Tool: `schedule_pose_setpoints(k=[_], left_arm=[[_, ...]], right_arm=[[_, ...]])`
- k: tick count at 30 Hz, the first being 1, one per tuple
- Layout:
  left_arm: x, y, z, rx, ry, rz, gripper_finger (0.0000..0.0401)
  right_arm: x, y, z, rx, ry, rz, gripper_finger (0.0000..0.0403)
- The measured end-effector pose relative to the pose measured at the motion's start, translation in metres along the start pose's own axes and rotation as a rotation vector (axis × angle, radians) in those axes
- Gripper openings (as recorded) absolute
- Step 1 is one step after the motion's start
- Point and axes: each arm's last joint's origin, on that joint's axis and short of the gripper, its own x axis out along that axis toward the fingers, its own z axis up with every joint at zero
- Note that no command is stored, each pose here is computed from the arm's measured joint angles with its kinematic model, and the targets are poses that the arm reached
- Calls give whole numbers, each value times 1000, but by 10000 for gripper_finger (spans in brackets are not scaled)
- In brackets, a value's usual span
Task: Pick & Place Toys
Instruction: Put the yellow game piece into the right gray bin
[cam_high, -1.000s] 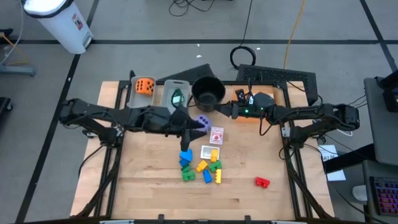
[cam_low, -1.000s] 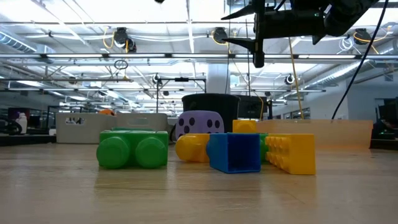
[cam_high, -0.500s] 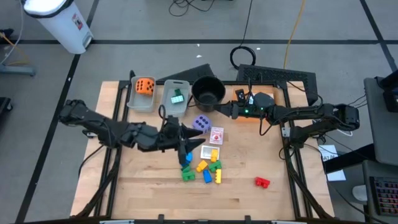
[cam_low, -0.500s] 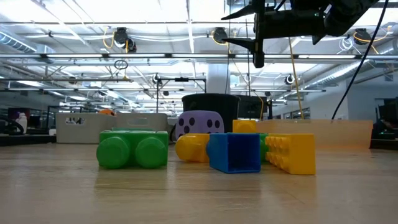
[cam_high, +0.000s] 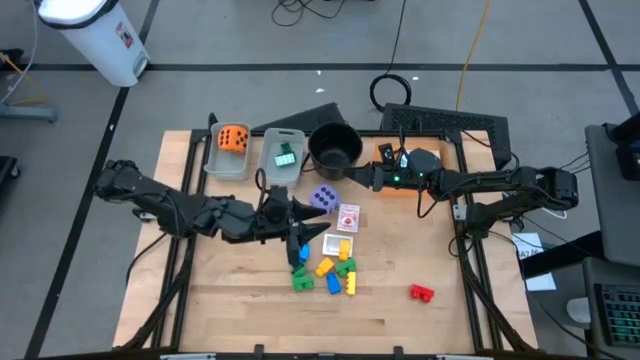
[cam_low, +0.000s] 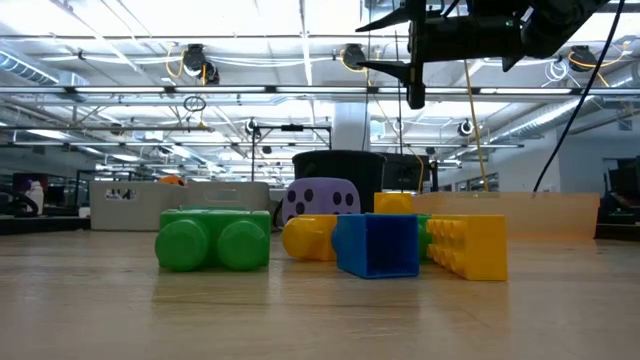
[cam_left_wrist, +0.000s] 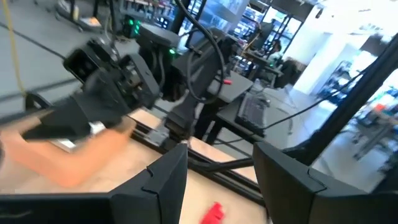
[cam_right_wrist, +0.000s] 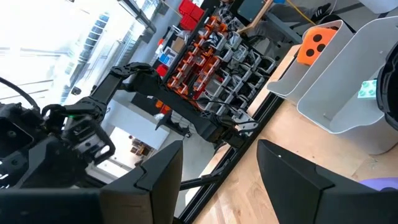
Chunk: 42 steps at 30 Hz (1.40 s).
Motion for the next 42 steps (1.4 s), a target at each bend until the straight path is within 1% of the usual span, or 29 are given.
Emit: schedule_pose_setpoints(k=[4, 7, 9, 11, 13, 19, 23, 24, 26, 29, 31, 33, 35, 37, 42], left_arm=[[3, 6, 3, 88, -9, 20, 186], [5, 9, 5, 118, -13, 32, 186], [7, 12, 7, 103, -22, 40, 186], [8, 14, 8, 50, -28, 46, 186], [9, 17, 9, 21, -28, 55, 186], [11, 19, 8, 27, 17, 6, 186], [11, 20, 7, 36, 37, -1, 186], [11, 20, 6, 37, 40, 1, 186], [11, 21, 5, 47, 58, 9, 186], [10, 23, 1, 62, 98, 27, 186], [10, 25, -2, 68, 123, 37, 186], [10, 25, -4, 64, 154, 33, 186], [9, 26, -6, 62, 181, 32, 186], [9, 26, -7, 48, 195, 25, 186], [9, 27, -8, 51, 207, 27, 186]], right_arm=[[0, 0, 0, 0, 0, 0, 201], [0, 0, 0, -1, -3, 5, 201], [0, 1, 0, -1, -5, 7, 201], [0, 1, 0, -2, -5, 7, 201], [0, 1, 0, -3, -4, 6, 201], [0, 1, 0, -1, -4, 7, 201], [0, 1, 0, 4, -5, 7, 201], [0, 1, 1, 24, -7, 11, 201], [0, 4, 3, 47, -23, 48, 201], [-2, 18, 8, -10, -40, 213, 201], [-5, 28, 9, -23, -43, 313, 201], [-7, 38, 5, -29, -12, 350, 201], [-6, 49, -3, -59, 52, 328, 201], [-3, 59, -14, -121, 161, 262, 201], [-2, 87, -41, -365, 400, 73, 201]])
